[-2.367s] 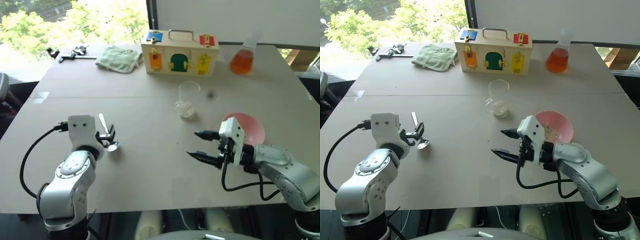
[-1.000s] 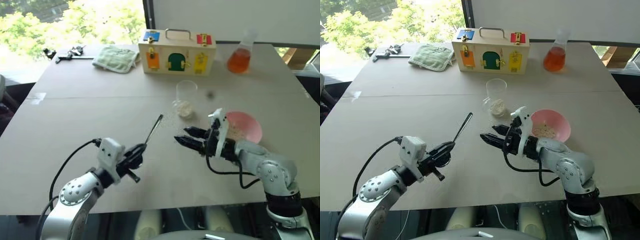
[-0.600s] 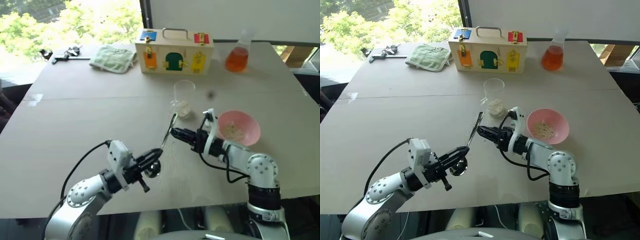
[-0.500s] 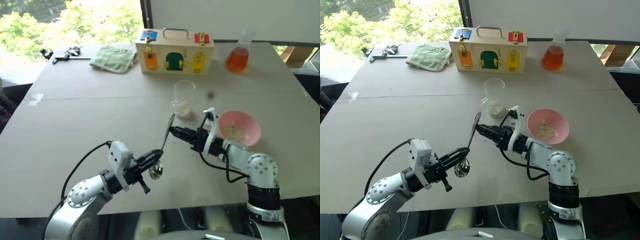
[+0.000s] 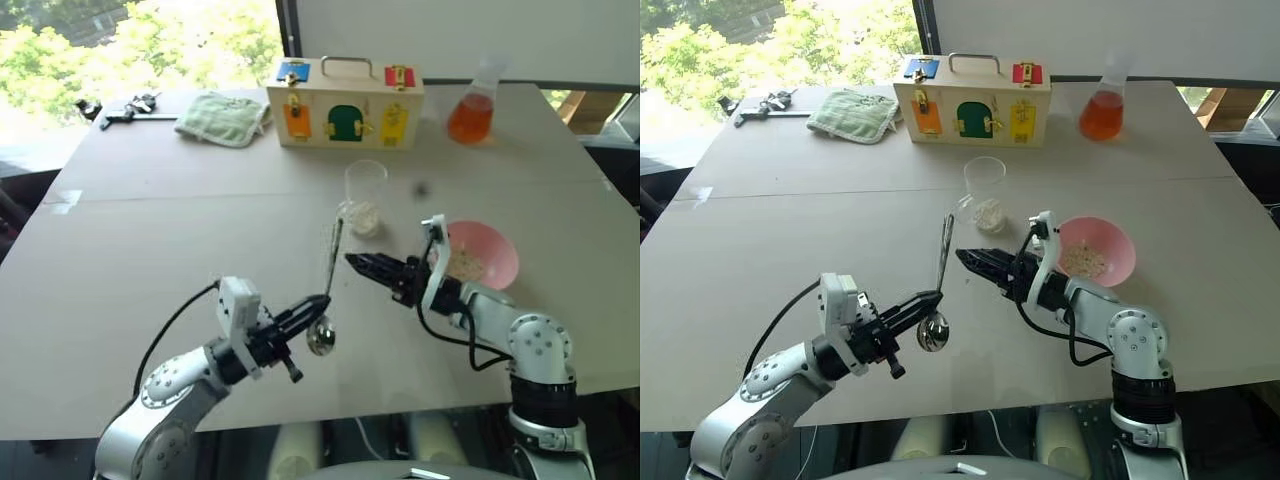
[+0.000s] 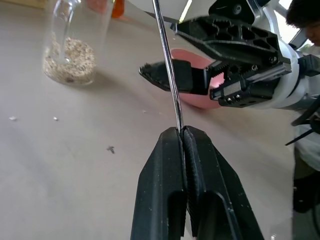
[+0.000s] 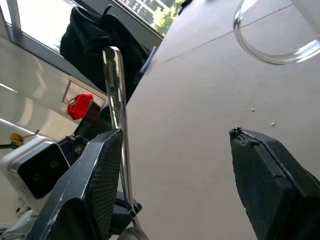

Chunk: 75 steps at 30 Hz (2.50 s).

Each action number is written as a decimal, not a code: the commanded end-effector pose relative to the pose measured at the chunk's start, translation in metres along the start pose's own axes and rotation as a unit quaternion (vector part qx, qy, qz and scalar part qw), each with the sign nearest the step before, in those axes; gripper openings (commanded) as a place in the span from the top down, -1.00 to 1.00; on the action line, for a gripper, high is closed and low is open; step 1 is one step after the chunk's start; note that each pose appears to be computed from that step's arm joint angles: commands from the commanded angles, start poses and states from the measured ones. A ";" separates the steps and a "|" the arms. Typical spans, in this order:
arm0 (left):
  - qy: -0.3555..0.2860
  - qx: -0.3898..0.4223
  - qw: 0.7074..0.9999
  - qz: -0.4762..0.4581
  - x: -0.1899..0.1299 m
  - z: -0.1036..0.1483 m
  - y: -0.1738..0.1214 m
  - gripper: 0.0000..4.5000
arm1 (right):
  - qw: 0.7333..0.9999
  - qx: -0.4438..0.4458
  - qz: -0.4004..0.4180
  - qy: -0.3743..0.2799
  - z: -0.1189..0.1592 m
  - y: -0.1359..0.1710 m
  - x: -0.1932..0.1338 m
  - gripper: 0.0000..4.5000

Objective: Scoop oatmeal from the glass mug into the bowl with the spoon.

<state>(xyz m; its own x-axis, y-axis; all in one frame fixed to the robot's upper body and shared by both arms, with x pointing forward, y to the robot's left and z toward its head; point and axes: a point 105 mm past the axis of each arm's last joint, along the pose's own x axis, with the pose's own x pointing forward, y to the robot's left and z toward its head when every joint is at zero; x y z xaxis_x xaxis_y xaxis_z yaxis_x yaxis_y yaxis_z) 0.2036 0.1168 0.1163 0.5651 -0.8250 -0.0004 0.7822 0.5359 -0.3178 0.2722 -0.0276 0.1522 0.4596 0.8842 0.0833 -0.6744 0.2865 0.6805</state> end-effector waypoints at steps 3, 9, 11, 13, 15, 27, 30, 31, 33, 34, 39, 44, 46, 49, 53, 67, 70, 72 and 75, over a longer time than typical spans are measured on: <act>-0.015 -0.060 0.995 -0.083 -0.003 0.013 -0.025 0.97 | 0.995 -0.027 0.093 -0.005 0.006 0.032 0.005 -0.52; -0.009 -0.103 0.988 -0.117 -0.007 0.017 -0.032 0.97 | 0.991 -0.020 0.133 -0.004 0.006 0.041 0.001 -0.52; 0.000 -0.112 0.986 -0.125 -0.010 0.016 -0.035 0.97 | 0.990 -0.018 0.140 -0.002 0.006 0.042 -0.001 -0.52; 0.009 -0.119 0.984 -0.132 -0.012 0.014 -0.037 0.97 | 0.989 -0.020 0.147 0.008 0.004 0.043 -0.005 -0.52; 0.025 -0.120 0.983 -0.138 -0.015 0.010 -0.039 0.97 | 0.987 -0.021 0.158 0.022 0.001 0.045 -0.009 -0.52; 0.049 -0.132 0.976 -0.166 -0.020 0.005 -0.048 0.97 | 0.971 -0.038 0.211 0.106 -0.012 0.055 -0.019 -0.52; 0.053 -0.132 0.975 -0.170 -0.020 0.004 -0.049 0.97 | 0.970 -0.043 0.211 0.117 -0.013 0.054 -0.015 -0.52; 0.054 -0.132 0.975 -0.171 -0.020 0.004 -0.049 0.97 | 0.969 -0.045 0.211 0.120 -0.013 0.053 -0.014 -0.52; 0.057 -0.131 0.975 -0.173 -0.020 0.003 -0.050 0.97 | 0.967 -0.049 0.213 0.128 -0.013 0.054 -0.012 -0.52; 0.057 -0.131 0.974 -0.173 -0.020 0.003 -0.050 0.97 | 0.967 -0.050 0.214 0.131 -0.013 0.054 -0.011 -0.52; 0.060 -0.133 0.974 -0.176 -0.021 0.002 -0.050 0.99 | 0.963 -0.050 0.223 0.139 -0.010 0.056 -0.012 -0.40; 0.062 -0.134 0.973 -0.178 -0.021 0.002 -0.050 1.00 | 0.963 -0.050 0.226 0.141 -0.009 0.056 -0.012 0.53; 0.063 -0.134 0.973 -0.179 -0.021 0.001 -0.051 1.00 | 0.962 -0.050 0.227 0.140 -0.009 0.056 -0.012 0.95; 0.065 -0.133 0.973 -0.179 -0.022 0.001 -0.051 1.00 | 0.962 -0.050 0.228 0.139 -0.008 0.057 -0.012 0.99; 0.062 -0.120 0.977 -0.166 -0.023 0.001 -0.046 1.00 | 0.966 -0.053 0.215 0.131 -0.006 0.054 -0.012 0.99; 0.010 -0.030 0.998 -0.056 -0.040 0.033 -0.007 -0.70 | 0.994 -0.069 0.072 0.036 0.030 0.026 -0.019 1.00; -0.009 0.000 1.000 -0.014 -0.044 0.046 0.009 -0.70 | 0.995 -0.083 0.049 0.025 0.039 0.024 -0.027 1.00; -0.027 0.038 0.998 0.038 -0.042 0.058 0.029 -0.70 | 0.995 -0.097 0.033 0.018 0.048 0.023 -0.035 1.00; -0.075 0.116 0.981 0.134 -0.033 0.083 0.064 -0.70 | 0.992 -0.123 0.009 -0.002 0.069 0.023 -0.049 1.00</act>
<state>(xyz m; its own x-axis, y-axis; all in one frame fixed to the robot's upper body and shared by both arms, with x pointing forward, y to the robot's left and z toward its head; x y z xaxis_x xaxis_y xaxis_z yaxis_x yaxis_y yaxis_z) 0.2431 0.1829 0.1680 0.7067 -0.7043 0.0673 0.7023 0.6868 -0.1870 0.2764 -0.0815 0.1907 0.4380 0.8984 0.0315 -0.7678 0.3557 0.5329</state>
